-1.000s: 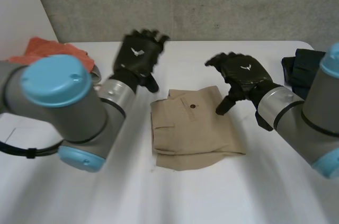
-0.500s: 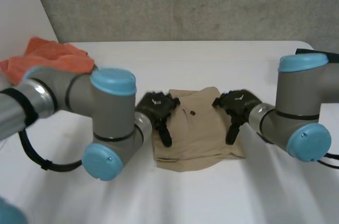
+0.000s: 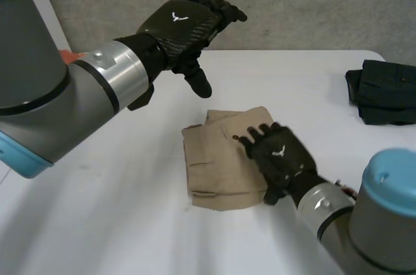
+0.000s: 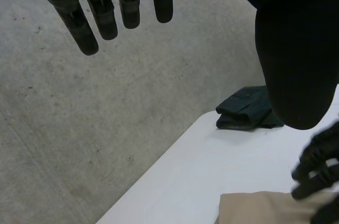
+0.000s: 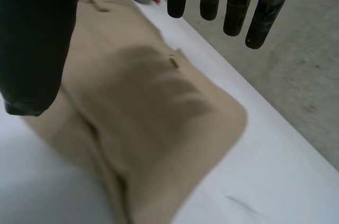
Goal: Fold the laundry.
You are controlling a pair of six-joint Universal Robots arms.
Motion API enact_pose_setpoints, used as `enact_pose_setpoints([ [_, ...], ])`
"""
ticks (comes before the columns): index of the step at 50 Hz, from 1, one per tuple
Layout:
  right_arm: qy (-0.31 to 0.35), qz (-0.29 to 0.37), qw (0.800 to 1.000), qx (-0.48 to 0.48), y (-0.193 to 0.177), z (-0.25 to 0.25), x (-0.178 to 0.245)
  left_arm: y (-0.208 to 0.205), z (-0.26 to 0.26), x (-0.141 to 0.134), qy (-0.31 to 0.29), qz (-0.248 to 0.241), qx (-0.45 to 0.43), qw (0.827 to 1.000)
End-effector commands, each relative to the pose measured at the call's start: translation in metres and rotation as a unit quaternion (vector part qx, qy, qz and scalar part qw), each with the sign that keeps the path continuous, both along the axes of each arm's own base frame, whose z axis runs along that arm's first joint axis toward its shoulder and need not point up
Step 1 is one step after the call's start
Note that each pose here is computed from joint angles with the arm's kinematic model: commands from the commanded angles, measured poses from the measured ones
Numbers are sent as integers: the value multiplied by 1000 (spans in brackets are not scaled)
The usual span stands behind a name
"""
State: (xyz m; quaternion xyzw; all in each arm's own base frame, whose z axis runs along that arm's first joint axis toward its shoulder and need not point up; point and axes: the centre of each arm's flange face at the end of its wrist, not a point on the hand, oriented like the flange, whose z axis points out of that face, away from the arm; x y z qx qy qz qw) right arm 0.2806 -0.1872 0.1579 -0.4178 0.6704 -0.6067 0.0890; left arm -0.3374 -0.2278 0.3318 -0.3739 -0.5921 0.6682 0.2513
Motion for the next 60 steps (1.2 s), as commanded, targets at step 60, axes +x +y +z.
enact_pose_setpoints([
  [60,-9,-78,991,-108,-153,15,-7,1,-39,11,-38,9,62,997],
])
